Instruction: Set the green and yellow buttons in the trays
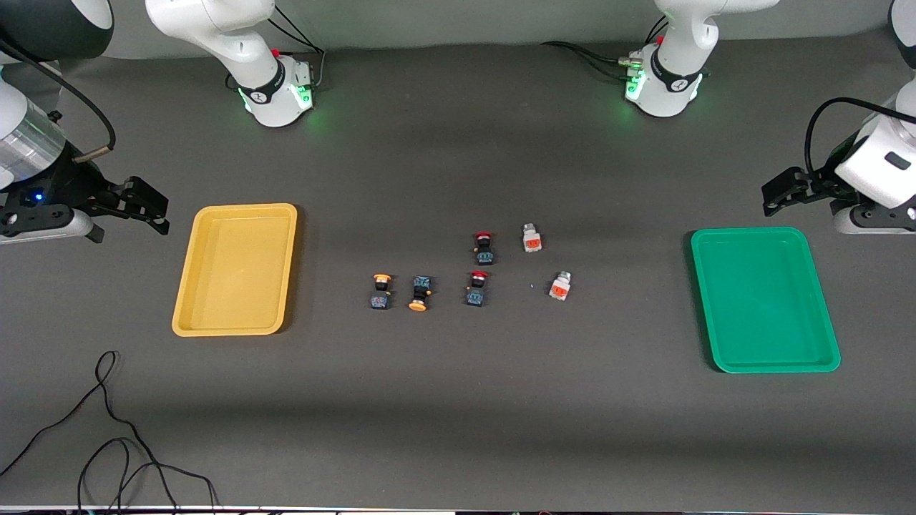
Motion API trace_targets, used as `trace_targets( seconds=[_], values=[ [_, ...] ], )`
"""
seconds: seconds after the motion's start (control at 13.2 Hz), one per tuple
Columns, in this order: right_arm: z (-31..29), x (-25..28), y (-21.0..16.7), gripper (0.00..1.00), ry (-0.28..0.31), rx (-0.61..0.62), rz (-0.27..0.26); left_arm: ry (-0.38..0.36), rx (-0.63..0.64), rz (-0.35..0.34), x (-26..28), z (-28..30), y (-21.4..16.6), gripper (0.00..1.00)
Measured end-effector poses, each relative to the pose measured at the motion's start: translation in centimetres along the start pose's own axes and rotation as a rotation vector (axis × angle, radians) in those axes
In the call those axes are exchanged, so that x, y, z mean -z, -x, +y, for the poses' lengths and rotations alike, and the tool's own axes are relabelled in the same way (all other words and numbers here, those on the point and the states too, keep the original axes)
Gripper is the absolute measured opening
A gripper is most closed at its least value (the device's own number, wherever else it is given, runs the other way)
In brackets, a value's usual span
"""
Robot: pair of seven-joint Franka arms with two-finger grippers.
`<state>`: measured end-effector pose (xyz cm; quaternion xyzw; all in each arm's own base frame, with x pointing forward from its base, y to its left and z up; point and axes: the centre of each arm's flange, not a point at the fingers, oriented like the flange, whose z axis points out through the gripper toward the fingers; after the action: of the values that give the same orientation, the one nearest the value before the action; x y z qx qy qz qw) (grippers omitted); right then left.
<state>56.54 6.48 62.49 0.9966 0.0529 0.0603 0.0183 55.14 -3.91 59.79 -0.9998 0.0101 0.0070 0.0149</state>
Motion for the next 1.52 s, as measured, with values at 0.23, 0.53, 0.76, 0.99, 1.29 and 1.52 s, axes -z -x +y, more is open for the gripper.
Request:
trace_targets(
  seconds=[0.23, 0.53, 0.76, 0.99, 1.29, 1.52],
  values=[
    [-0.3, -0.1, 0.1, 1.00, 0.000, 0.006, -0.010, 0.000, 0.000, 0.000, 0.0, 0.0, 0.0, 1.00],
    [-0.5, -0.5, 0.1, 1.00, 0.000, 0.009, -0.027, 0.000, 0.000, 0.000, 0.0, 0.0, 0.0, 1.00],
    [-0.5, -0.6, 0.2, 1.00, 0.000, 0.008, -0.038, 0.000, 0.000, 0.000, 0.0, 0.0, 0.0, 1.00],
    [-0.3, -0.5, 0.2, 1.00, 0.001, 0.002, -0.037, 0.000, 0.000, 0.000, 0.0, 0.0, 0.0, 1.00],
    [0.6, -0.4, -0.4, 1.00, 0.003, -0.018, -0.030, 0.000, -0.003, -0.001, 0.1, 0.2, 0.1, 1.00],
    [1.0, -0.8, -0.5, 1.00, 0.005, -0.030, -0.036, 0.000, -0.032, 0.004, 0.7, 1.9, 0.5, 1.00]
  ],
)
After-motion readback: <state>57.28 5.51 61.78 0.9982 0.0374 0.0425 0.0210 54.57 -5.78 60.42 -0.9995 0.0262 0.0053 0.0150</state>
